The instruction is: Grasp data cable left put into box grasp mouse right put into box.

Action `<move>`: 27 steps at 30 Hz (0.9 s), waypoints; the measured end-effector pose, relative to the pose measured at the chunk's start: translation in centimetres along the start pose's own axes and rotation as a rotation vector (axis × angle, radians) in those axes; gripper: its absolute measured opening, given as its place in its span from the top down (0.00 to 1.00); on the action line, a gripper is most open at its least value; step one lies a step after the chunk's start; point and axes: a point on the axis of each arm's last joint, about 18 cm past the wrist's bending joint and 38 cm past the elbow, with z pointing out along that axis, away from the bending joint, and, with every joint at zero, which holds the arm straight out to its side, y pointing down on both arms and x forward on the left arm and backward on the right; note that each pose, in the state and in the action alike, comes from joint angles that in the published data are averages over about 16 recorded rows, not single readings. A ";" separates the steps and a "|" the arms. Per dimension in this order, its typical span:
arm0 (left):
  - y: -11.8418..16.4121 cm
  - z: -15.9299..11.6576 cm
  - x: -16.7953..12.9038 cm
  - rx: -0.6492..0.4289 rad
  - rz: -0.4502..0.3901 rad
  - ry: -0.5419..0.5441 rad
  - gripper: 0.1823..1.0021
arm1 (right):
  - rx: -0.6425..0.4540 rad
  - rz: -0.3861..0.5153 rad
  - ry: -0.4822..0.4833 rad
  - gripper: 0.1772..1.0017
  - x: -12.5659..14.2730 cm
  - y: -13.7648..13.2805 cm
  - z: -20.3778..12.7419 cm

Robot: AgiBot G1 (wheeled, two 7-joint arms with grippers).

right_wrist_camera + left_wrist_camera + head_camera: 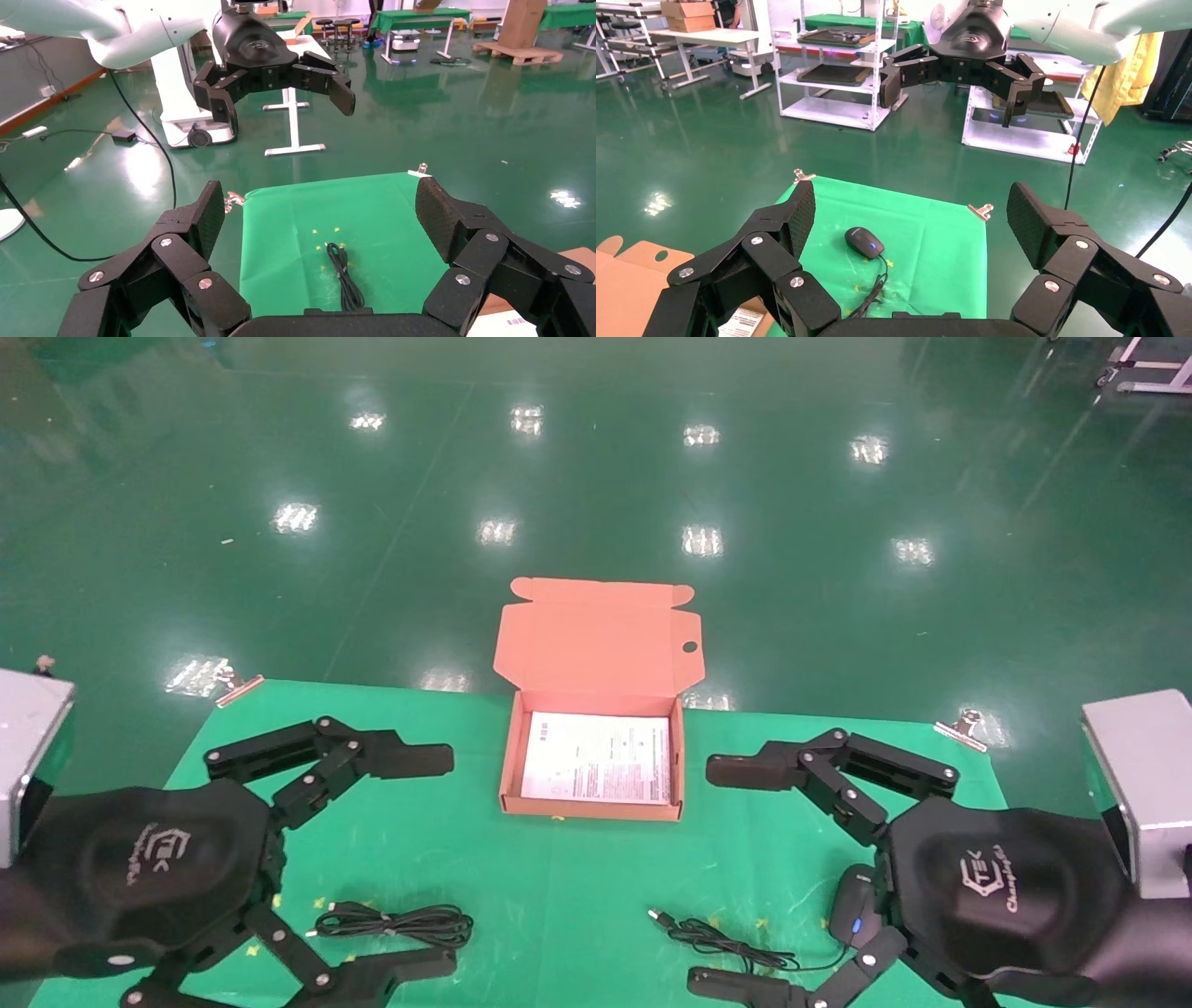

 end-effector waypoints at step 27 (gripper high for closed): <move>2.3 1.2 -0.5 -0.252 0.052 0.065 0.00 | -0.281 -0.171 -0.062 0.00 0.6 2.1 0.9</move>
